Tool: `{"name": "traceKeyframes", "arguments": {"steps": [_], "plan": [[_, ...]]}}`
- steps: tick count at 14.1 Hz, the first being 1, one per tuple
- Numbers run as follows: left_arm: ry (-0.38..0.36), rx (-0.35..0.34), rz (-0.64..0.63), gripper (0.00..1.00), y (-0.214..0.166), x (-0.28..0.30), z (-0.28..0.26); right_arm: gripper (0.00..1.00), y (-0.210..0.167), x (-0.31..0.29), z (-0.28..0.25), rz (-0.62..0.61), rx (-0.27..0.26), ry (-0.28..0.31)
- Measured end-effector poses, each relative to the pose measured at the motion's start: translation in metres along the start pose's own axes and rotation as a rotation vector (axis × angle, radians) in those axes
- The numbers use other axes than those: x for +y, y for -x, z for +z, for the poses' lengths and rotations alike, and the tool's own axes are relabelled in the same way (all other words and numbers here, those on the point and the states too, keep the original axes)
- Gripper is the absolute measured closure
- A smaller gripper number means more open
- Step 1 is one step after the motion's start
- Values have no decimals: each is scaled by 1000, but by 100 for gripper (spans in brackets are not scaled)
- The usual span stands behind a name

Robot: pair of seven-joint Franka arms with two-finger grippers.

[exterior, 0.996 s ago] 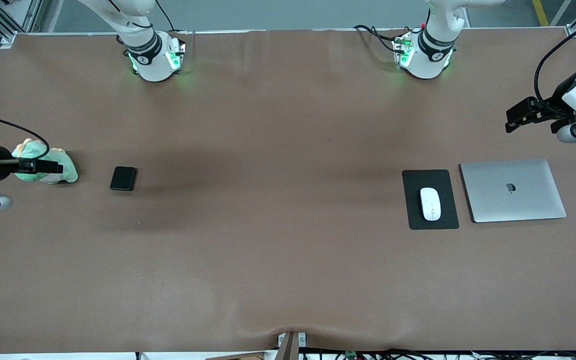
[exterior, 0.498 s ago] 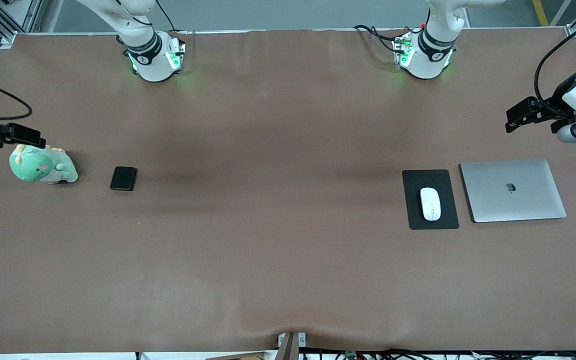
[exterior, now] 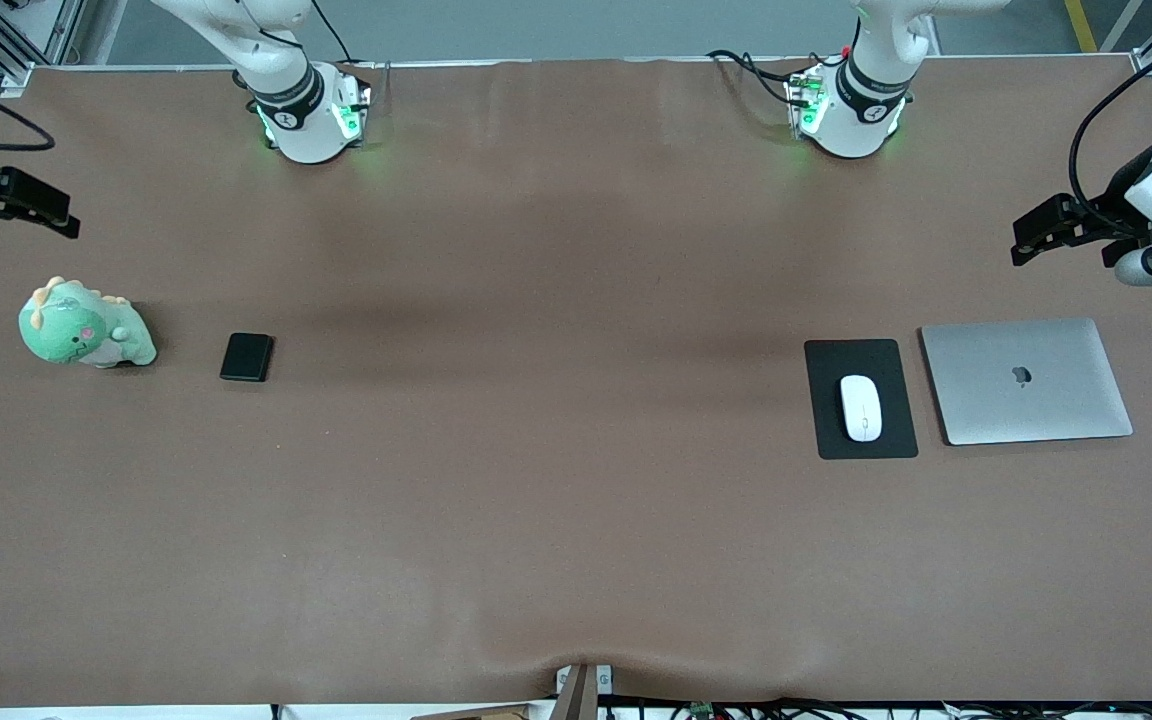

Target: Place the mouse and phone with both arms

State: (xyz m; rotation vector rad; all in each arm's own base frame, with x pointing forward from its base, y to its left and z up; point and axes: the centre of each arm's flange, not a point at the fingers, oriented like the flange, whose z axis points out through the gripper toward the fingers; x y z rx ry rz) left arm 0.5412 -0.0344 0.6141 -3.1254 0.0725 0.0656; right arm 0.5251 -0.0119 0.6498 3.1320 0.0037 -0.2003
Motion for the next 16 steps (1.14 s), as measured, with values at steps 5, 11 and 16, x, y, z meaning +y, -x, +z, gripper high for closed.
{"name": "traceKeyframes", "arguments": {"steps": [5, 11, 16], "plan": [[0, 0, 0, 0, 0, 0, 0, 0, 0, -10, -2, -19, 27, -17], [0, 1, 0, 0, 0, 0, 0, 0, -4, 1, -5, -48, 68, -22], [0, 2, 0, 0, 0, 0, 0, 0, -4, 3, -4, -52, 67, -23]]}}
